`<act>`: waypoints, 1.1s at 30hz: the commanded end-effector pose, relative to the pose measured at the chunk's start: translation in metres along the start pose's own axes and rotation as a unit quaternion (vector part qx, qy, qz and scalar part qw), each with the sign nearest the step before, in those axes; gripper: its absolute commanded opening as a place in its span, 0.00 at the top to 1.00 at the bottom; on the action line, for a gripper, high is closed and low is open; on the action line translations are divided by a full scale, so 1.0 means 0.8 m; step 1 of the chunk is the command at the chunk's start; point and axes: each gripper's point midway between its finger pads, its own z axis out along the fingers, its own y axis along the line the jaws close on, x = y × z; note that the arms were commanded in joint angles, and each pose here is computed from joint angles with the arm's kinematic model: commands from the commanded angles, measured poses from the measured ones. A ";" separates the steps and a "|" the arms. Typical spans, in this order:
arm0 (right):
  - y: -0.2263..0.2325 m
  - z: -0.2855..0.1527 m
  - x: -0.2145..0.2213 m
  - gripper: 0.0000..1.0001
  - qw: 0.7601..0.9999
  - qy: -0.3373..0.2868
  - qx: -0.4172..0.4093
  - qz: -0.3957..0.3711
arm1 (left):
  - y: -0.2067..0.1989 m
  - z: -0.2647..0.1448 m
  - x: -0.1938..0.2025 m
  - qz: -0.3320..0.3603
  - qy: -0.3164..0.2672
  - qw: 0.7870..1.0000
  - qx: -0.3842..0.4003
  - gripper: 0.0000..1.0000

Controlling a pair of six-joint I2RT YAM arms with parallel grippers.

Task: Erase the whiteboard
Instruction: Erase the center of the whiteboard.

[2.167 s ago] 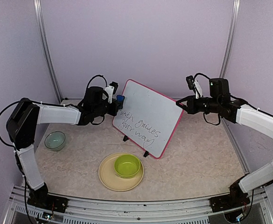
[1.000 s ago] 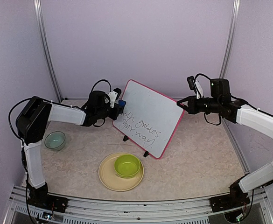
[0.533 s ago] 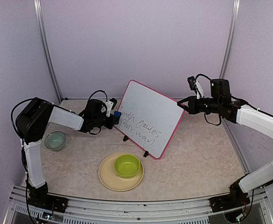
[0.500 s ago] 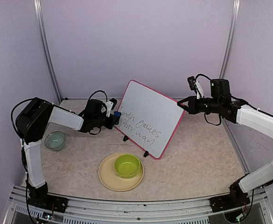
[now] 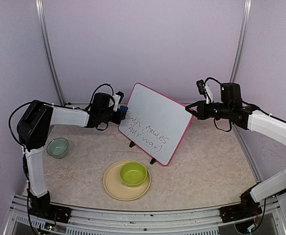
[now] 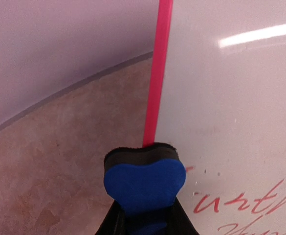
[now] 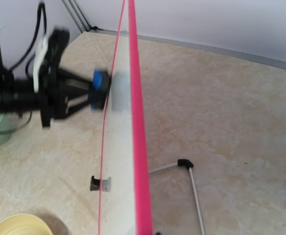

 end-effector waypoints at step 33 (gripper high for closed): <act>0.015 -0.005 0.006 1.00 0.999 0.000 -0.032 -0.026 | -0.004 -0.007 0.035 0.035 0.054 0.995 -0.077 1.00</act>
